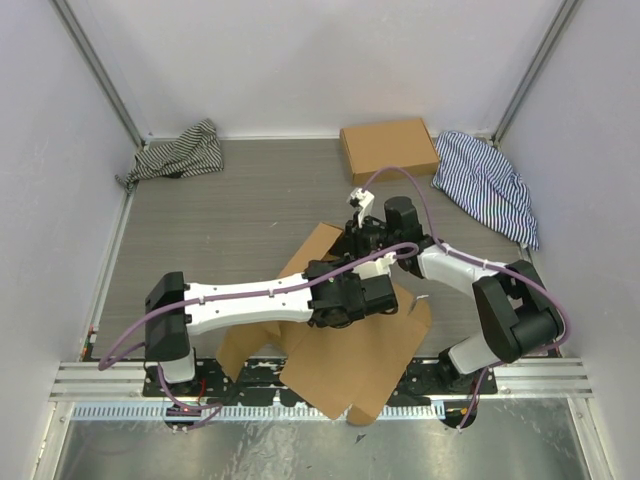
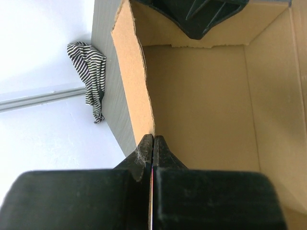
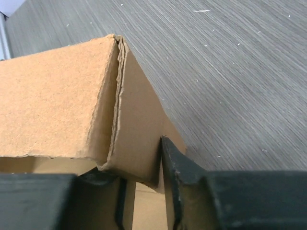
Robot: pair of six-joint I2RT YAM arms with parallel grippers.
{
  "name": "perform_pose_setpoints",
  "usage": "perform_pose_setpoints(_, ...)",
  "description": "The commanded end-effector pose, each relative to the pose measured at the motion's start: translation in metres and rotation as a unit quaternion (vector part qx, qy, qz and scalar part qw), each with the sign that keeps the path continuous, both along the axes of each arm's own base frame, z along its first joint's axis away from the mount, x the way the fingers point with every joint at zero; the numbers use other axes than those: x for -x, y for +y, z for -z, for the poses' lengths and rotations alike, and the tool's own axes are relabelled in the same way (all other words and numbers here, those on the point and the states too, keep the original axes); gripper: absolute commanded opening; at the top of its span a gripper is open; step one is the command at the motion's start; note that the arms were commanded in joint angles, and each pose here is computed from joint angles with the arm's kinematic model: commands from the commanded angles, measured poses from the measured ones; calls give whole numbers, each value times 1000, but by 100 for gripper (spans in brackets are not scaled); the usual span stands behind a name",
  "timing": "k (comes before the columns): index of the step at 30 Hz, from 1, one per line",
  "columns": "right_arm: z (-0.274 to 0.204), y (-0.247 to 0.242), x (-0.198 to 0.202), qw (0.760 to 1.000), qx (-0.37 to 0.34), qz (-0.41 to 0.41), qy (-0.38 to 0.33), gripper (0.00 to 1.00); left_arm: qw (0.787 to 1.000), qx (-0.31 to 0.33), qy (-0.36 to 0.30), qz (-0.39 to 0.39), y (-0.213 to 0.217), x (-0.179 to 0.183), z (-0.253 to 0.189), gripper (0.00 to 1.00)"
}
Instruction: Fold the paper box
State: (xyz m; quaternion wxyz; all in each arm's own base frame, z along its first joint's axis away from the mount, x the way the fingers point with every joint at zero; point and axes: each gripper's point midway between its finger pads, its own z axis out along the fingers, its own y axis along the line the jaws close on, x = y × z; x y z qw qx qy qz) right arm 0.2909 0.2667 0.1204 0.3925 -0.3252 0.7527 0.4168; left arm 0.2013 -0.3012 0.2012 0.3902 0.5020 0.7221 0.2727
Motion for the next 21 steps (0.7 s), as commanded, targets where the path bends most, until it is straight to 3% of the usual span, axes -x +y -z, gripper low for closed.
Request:
perform_pose_setpoints(1, -17, 7, -9, 999, -6, 24, -24, 22, 1000, 28, 12, 4, -17, 5, 4, 0)
perform_pose_setpoints(4, -15, 3, -13, 999, -2, 48, -18, 9, 1000, 25, 9, 0, -16, 4, 5, 0)
perform_pose_setpoints(8, -13, 2, -16, 997, 1, 72, -7, 4, 1000, 24, -4, -12, -14, 2, 4, 2)
perform_pose_setpoints(11, -12, -3, -21, 995, 10, 97, -9, 4, 999, 35, -19, -25, -10, 0, -3, 14)
perform_pose_setpoints(13, -11, -6, -24, 994, 16, 112, -7, 3, 998, 53, -28, -34, -7, 0, -11, 32)
perform_pose_setpoints(16, -10, -8, -27, 992, 19, 123, -5, 3, 994, 97, -32, -45, -3, 2, -29, 42)
perform_pose_setpoints(21, -7, -13, -33, 989, 29, 144, -4, 1, 980, 190, -35, -56, 7, 10, -65, 46)
